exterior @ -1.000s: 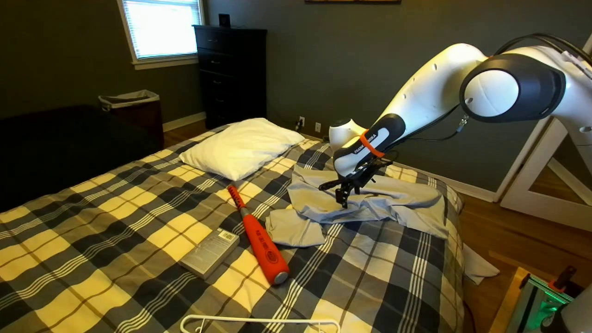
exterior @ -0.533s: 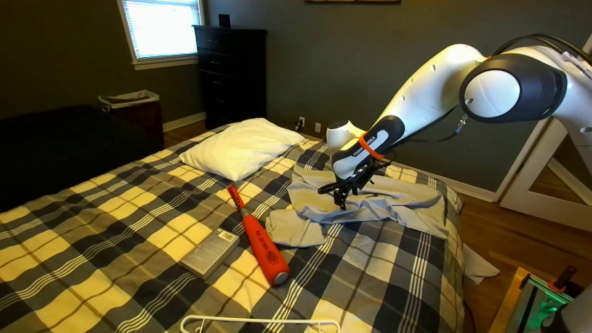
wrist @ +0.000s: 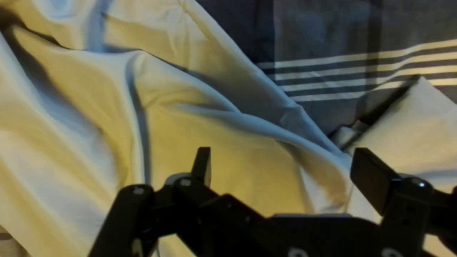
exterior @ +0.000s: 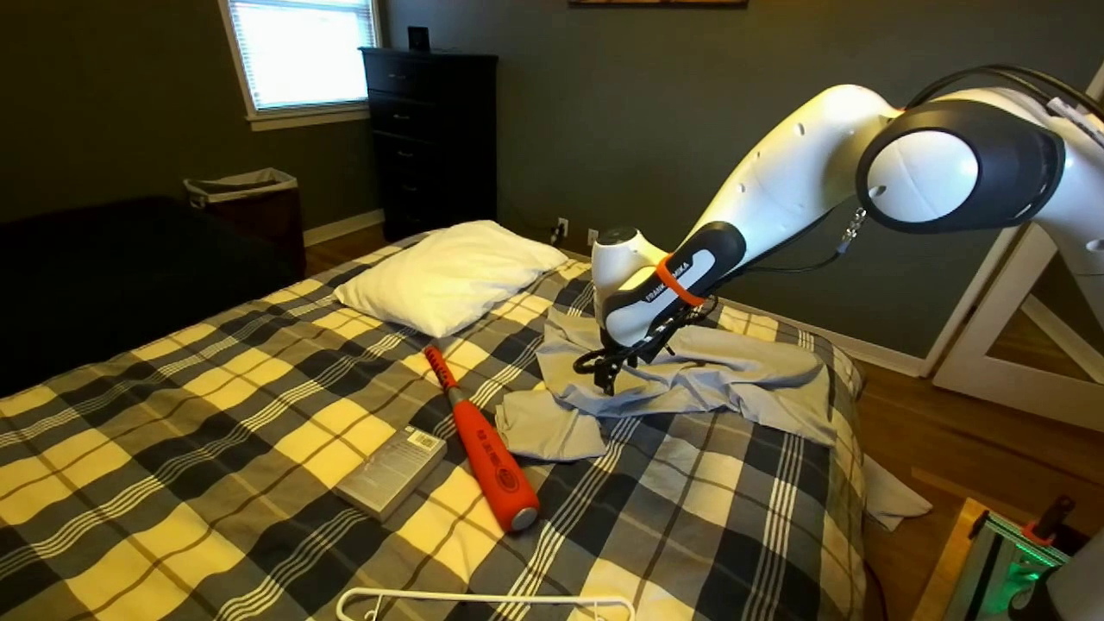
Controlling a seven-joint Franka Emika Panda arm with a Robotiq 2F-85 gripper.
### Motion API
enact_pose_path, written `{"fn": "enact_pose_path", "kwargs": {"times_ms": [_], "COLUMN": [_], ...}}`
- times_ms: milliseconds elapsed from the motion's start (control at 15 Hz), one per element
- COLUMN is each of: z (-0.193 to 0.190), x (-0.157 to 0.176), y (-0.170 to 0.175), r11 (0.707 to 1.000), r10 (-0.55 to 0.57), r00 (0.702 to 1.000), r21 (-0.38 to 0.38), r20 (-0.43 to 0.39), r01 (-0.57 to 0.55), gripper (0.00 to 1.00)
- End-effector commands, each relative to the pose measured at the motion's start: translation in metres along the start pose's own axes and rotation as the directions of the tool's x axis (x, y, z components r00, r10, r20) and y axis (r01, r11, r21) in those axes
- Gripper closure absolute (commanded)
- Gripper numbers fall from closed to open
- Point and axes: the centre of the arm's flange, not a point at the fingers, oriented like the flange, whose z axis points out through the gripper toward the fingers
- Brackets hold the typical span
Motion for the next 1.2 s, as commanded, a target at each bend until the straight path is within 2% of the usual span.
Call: {"fn": "enact_pose_path", "kwargs": {"times_ms": [0, 200, 467, 533, 800, 1133], "z": [-0.004, 0.000, 0.016, 0.021, 0.035, 0.035], "x": [0.004, 0.020, 0.032, 0.034, 0.040, 0.042], "y": [-0.035, -0.052, -0.062, -0.063, -0.063, -0.075], "r11": [0.999, 0.998, 0.993, 0.990, 0.979, 0.976], "r10": [-0.041, -0.059, -0.095, -0.104, -0.140, -0.172], "r00": [0.998, 0.991, 0.985, 0.983, 0.975, 0.965], "r21": [0.024, -0.038, -0.089, -0.111, -0.170, -0.170], "r20": [-0.057, -0.116, -0.144, -0.152, -0.173, -0.199], "r01": [0.042, 0.055, 0.083, 0.088, 0.111, 0.139], "gripper": [0.00, 0.00, 0.00, 0.19, 0.51, 0.89]}}
